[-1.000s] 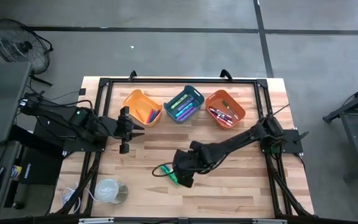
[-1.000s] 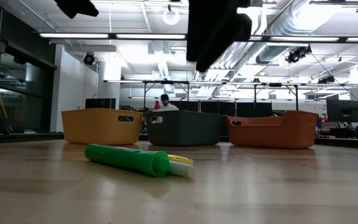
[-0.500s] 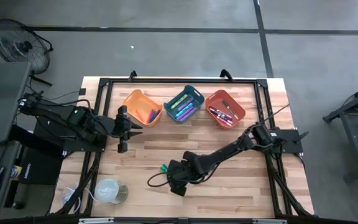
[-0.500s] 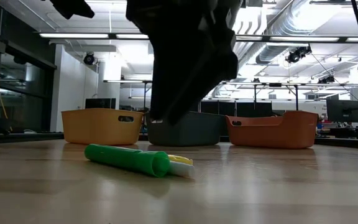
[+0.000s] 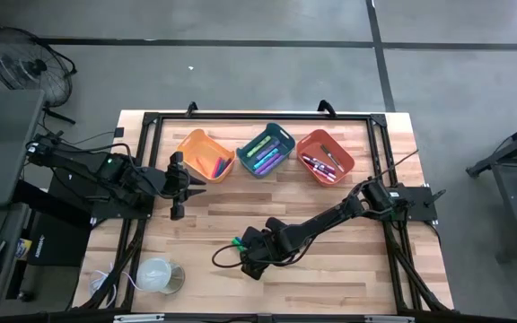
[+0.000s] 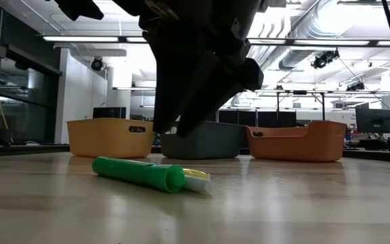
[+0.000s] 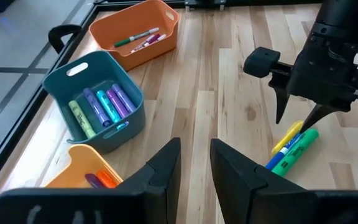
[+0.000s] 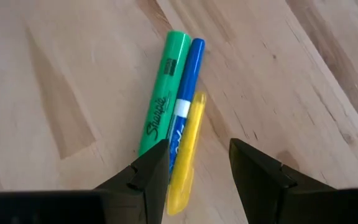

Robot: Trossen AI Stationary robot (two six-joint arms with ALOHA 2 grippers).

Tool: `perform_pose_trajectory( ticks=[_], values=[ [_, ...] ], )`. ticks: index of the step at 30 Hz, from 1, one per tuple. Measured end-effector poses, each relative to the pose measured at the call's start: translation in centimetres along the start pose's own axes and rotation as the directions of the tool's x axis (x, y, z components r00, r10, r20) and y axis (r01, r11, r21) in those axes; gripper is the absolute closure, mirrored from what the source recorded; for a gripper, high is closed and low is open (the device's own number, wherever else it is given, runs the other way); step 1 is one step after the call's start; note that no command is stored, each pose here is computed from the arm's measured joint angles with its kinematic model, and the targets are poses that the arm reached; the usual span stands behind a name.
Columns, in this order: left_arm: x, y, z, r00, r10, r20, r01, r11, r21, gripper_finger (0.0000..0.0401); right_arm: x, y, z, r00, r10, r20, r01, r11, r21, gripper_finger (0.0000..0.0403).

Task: Pick & Place Markers
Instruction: Put the yellow pen into the yellow bin

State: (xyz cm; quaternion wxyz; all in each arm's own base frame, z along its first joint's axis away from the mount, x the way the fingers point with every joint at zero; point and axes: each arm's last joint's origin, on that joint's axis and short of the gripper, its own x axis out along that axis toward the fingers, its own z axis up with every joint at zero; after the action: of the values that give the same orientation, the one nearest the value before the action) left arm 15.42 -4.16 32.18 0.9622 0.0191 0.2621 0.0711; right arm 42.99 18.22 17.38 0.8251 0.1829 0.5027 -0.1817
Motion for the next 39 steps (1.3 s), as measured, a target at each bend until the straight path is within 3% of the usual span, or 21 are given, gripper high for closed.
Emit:
perform_pose_trajectory(
  ticks=[11, 19, 31, 39],
  values=[
    [0.0, 0.0, 0.0, 1.000, 0.001, 0.001, -0.001, 1.000, 0.000, 0.0318, 0.1, -0.1, -0.1, 1.000, -0.012, 0.002, 0.012, 1.000, 0.018, 0.0247],
    [0.0, 0.0, 0.0, 1.000, 0.003, 0.001, -0.003, 1.000, -0.004, 0.0318, 2.2, -0.9, -1.7, 1.000, -0.018, -0.020, 0.018, 0.999, 0.040, 0.0247],
    [0.0, 0.0, 0.0, 1.000, 0.003, 0.001, -0.003, 1.000, -0.008, 0.0318, 2.5, -1.0, -1.9, 1.000, -0.022, 0.009, 0.022, 1.000, 0.008, 0.0247],
    [0.0, 0.0, 0.0, 1.000, 0.002, 0.001, -0.002, 1.000, -0.008, 0.0318, 3.9, -2.4, -3.7, 0.998, -0.045, -0.036, 0.046, 0.998, 0.039, 0.0248]
  ],
)
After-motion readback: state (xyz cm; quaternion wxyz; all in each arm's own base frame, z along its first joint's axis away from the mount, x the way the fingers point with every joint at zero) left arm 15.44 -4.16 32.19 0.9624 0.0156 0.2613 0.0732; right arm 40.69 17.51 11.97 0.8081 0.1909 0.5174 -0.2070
